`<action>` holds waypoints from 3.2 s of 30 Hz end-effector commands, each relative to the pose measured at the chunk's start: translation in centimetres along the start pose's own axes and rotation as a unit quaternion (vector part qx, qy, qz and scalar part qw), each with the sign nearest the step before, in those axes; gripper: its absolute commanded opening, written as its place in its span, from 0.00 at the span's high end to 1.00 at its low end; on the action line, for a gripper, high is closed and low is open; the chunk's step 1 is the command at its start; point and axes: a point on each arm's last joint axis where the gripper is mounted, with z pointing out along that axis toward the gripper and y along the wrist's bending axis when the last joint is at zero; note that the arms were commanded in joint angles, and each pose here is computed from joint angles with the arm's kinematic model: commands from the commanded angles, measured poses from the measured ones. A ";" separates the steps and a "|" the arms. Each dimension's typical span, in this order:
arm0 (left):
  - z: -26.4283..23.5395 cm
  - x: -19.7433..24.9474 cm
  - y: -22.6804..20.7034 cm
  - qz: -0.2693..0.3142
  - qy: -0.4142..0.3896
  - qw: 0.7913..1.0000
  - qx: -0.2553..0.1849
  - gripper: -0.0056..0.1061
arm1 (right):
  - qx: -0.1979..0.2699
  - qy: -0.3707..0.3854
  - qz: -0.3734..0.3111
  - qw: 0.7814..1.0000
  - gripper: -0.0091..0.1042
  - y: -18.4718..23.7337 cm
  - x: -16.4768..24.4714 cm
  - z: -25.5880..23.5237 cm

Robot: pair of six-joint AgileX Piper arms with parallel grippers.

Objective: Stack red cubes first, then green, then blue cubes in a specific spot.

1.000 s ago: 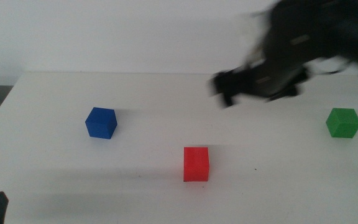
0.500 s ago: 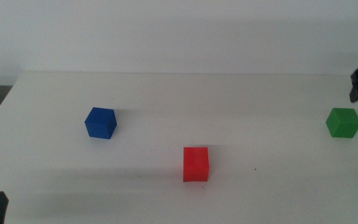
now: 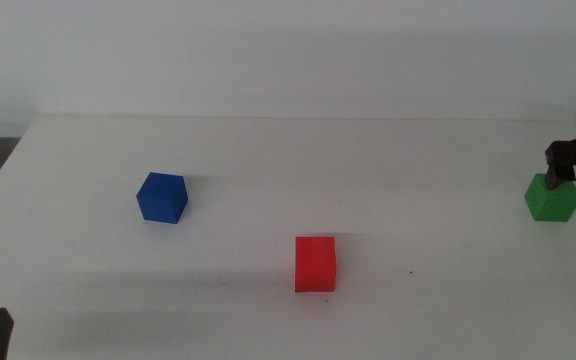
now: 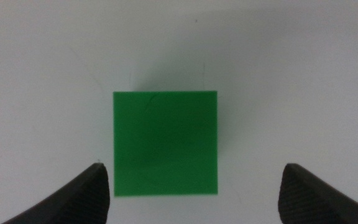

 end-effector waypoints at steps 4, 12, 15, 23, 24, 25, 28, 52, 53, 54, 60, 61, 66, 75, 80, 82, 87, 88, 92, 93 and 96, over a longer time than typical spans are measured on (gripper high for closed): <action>0.0 -0.1 0.0 -0.004 -0.007 1.000 0.001 0.11 | -0.002 -0.009 -0.007 1.000 0.10 0.3 -0.3 1.4; 0.0 -0.1 0.0 -0.004 -0.007 1.000 0.001 0.11 | -0.007 -0.004 -0.026 1.000 0.11 1.8 -0.3 4.0; 0.0 -0.1 0.0 -0.004 -0.007 1.000 0.001 0.11 | 0.002 -0.008 -0.049 0.999 0.28 2.4 -0.4 4.3; 0.0 -0.1 0.0 -0.004 -0.007 1.000 0.001 0.11 | -0.009 -0.024 0.012 1.000 0.87 6.3 -0.5 -0.7; 0.0 -0.1 0.0 -0.004 -0.007 1.000 0.001 0.11 | -0.014 -0.032 0.015 0.999 0.87 7.8 -0.4 -2.4; 0.0 -0.1 0.0 -0.004 -0.007 1.000 0.001 0.11 | -0.021 -0.039 0.020 0.999 0.87 9.1 -0.2 -3.8; 0.0 -0.1 0.0 -0.004 -0.007 1.000 0.001 0.11 | -0.048 -0.057 0.045 0.996 0.87 15.1 1.3 -8.6; 0.0 -0.1 0.0 -0.004 -0.007 1.000 0.001 0.11 | 0.006 0.002 -0.045 0.999 0.87 35.5 9.2 -8.8; 0.0 -0.1 0.0 -0.004 -0.007 1.000 0.001 0.11 | 0.007 0.003 -0.045 0.999 0.87 35.6 9.2 -8.7; 0.0 -0.1 0.0 -0.004 -0.007 1.000 0.001 0.11 | 0.010 0.006 -0.045 0.999 0.87 35.6 9.3 -8.4; 0.0 -0.1 0.0 -0.004 -0.007 1.000 0.001 0.11 | 0.007 0.004 -0.048 0.999 0.87 36.1 9.3 -7.2; 0.0 -0.1 0.0 -0.004 -0.007 1.000 0.001 0.11 | 0.007 0.005 -0.049 0.999 0.87 36.2 9.3 -7.0; 0.0 -0.1 0.0 -0.004 -0.007 1.000 0.001 0.11 | 0.013 0.009 -0.052 0.999 0.87 36.3 9.4 -6.3; 0.0 -0.1 0.0 -0.004 -0.007 1.000 0.001 0.11 | 0.022 0.015 -0.043 0.999 0.87 36.2 9.6 -6.1; 0.0 -0.1 0.0 -0.004 -0.007 1.000 0.001 0.11 | 0.024 0.017 -0.043 0.999 0.29 36.2 9.6 -6.1; 0.0 -0.1 0.0 -0.004 -0.007 1.000 0.001 0.11 | 0.018 0.012 -0.042 0.999 0.19 36.2 9.5 -6.5; 0.0 -0.1 0.0 -0.004 -0.007 1.000 0.001 0.11 | -0.024 -0.057 -0.043 0.997 0.12 34.4 9.2 -14.4; 0.0 -0.1 0.0 -0.004 -0.007 1.000 0.001 0.11 | -0.031 -0.079 -0.045 0.995 0.12 33.6 9.3 -16.3; 0.0 -0.1 0.0 -0.004 -0.007 1.000 0.001 0.11 | -0.042 -0.130 -0.059 0.989 0.12 28.7 11.6 -21.2; 0.0 -0.1 0.0 -0.004 -0.007 1.000 0.001 0.11 | -0.053 -0.148 -0.064 0.986 0.12 27.2 12.3 -22.2; 0.0 -0.1 0.0 -0.004 -0.007 1.000 0.001 0.11 | -0.098 -0.205 -0.116 0.967 0.12 22.7 14.7 -25.1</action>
